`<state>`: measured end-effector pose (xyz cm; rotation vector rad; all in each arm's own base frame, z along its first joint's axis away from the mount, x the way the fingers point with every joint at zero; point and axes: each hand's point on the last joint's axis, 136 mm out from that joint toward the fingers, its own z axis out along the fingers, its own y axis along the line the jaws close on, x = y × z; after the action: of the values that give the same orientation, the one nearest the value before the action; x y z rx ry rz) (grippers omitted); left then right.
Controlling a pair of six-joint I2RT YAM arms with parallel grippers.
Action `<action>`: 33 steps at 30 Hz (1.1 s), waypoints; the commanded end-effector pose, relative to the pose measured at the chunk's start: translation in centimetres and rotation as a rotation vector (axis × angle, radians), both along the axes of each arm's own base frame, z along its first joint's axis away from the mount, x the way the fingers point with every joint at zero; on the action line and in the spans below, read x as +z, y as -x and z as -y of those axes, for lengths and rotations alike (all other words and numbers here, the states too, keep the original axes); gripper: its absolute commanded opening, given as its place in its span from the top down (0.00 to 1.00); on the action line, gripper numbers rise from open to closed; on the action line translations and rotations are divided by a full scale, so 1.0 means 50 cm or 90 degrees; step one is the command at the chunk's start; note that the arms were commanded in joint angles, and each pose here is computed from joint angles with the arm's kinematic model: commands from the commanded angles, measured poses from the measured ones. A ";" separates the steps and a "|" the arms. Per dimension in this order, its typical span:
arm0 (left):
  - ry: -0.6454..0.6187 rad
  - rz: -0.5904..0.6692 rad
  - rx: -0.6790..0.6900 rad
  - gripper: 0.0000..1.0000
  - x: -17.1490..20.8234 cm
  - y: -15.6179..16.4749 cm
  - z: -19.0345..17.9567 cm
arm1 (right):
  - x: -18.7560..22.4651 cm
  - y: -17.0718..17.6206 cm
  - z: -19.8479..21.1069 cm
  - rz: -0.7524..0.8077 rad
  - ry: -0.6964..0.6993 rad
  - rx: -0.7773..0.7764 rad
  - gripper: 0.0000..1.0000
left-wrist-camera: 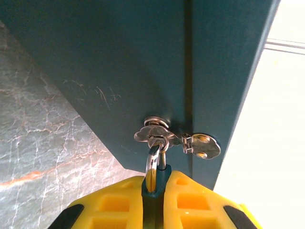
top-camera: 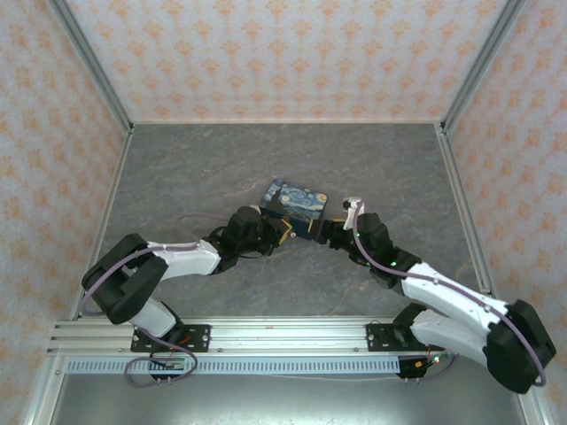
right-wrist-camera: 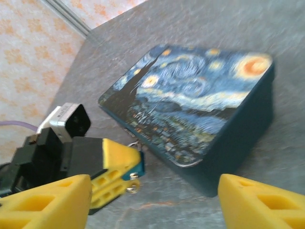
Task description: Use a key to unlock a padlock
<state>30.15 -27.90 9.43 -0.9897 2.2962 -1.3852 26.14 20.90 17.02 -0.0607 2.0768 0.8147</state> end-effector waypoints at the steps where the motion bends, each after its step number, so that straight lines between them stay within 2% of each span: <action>1: -0.017 0.023 -0.003 1.00 0.045 -0.002 -0.001 | 0.035 0.005 0.049 0.094 0.131 -0.002 0.20; 3: -0.028 0.024 -0.006 1.00 0.051 0.001 -0.004 | 0.059 0.013 0.051 0.157 0.158 0.026 0.17; 7: -0.027 0.022 -0.010 1.00 0.060 0.006 -0.004 | 0.075 0.038 0.035 0.280 0.230 0.121 0.18; 10: -0.027 0.019 -0.010 1.00 0.063 0.008 -0.005 | 0.069 0.048 0.032 0.326 0.297 0.169 0.19; 14: -0.027 0.014 -0.006 1.00 0.065 0.009 -0.008 | 0.052 0.049 0.030 0.364 0.368 0.209 0.19; 20: -0.033 0.008 -0.010 1.00 0.063 0.009 -0.005 | 0.032 0.044 0.017 0.390 0.421 0.249 0.19; 29: -0.025 0.003 -0.016 1.00 0.064 0.000 0.009 | -0.015 0.043 -0.017 0.458 0.599 0.301 0.19; 33: -0.022 -0.001 -0.020 1.00 0.062 -0.004 0.016 | -0.021 0.042 -0.033 0.479 0.631 0.305 0.19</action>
<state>29.77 -27.72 11.39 -0.9849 2.3569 -1.3183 23.18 22.59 15.13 -1.2340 1.6039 0.0267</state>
